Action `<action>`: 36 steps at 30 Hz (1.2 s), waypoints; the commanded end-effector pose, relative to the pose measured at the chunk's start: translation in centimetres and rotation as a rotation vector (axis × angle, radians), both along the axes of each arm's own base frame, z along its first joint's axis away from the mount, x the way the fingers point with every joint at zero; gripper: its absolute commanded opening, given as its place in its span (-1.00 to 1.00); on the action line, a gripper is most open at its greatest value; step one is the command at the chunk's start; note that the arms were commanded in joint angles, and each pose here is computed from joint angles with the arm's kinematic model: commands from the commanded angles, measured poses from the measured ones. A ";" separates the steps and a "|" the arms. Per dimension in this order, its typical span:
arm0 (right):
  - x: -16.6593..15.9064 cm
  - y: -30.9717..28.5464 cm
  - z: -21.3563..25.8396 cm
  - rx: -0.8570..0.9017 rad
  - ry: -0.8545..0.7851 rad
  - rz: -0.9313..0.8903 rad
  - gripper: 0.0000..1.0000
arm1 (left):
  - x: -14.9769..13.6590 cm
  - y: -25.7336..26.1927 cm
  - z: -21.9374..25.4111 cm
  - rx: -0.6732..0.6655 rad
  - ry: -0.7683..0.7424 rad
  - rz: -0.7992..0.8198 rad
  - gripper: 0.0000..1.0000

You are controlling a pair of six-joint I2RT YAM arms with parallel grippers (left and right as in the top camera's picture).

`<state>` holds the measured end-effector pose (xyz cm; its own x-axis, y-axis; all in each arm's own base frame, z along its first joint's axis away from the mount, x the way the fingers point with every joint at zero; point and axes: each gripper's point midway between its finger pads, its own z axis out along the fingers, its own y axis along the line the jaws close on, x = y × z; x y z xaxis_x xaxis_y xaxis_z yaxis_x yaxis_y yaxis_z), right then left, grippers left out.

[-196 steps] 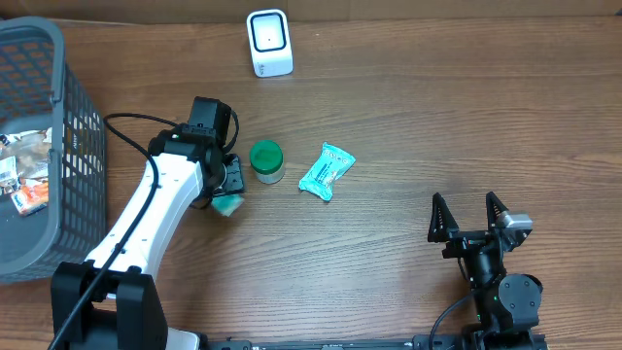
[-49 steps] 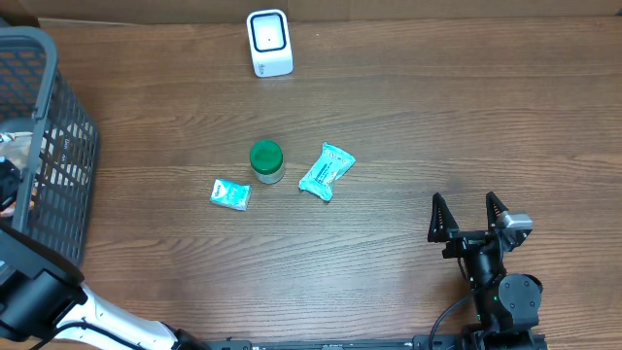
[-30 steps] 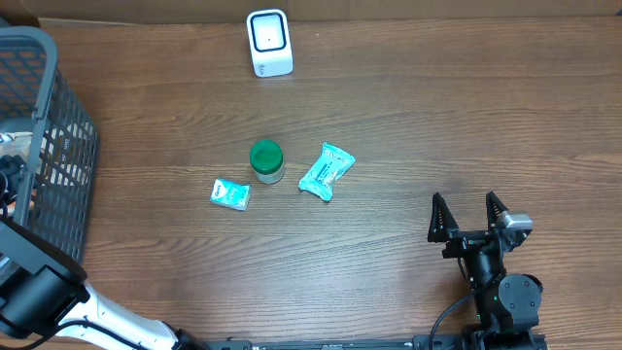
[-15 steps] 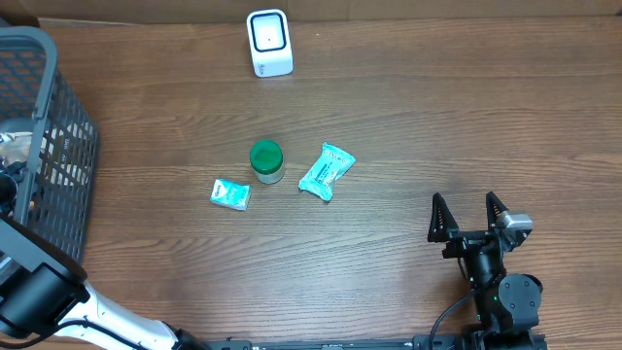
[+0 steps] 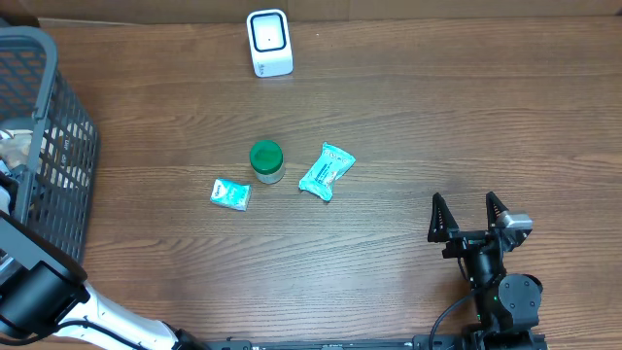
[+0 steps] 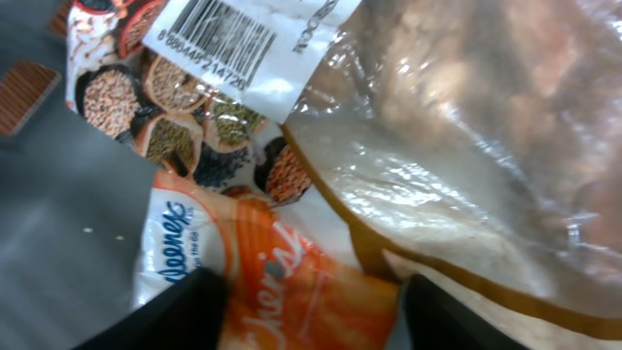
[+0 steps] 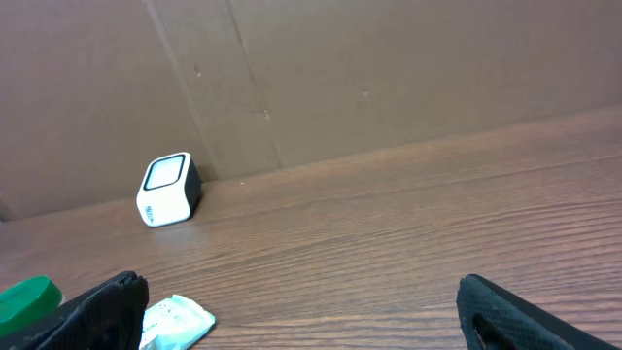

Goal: Scan the item barcode
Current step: 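Grasp the small orange Kleenex pack in the basket with the left gripper, then carry the orange pack to the scanner and drop it on the table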

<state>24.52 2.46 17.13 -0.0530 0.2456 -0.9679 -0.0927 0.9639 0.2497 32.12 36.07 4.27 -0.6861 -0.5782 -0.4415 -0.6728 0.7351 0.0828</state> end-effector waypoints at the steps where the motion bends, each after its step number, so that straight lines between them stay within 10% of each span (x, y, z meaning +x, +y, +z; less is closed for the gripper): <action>1: 0.0 0.0 -0.1 -0.008 -0.006 0.001 1.00 | -0.8 -0.9 -1.7 -0.032 0.039 -0.016 0.01; 7: 0.0 0.0 -0.1 -0.008 -0.006 0.001 1.00 | -1.2 -1.4 -1.8 -0.054 0.058 -0.016 -0.91; 19: 0.0 0.0 -0.1 -0.008 -0.006 0.001 0.99 | -1.8 -2.1 3.5 -0.115 0.031 0.121 -0.91; 26: 0.0 0.0 -0.1 -0.008 -0.006 0.001 1.00 | -1.3 -2.2 15.9 -0.098 -0.187 0.324 -0.92; 36: 0.0 0.0 -0.1 -0.008 -0.006 0.001 1.00 | 0.9 -14.3 38.1 -0.229 -0.800 -0.041 -0.92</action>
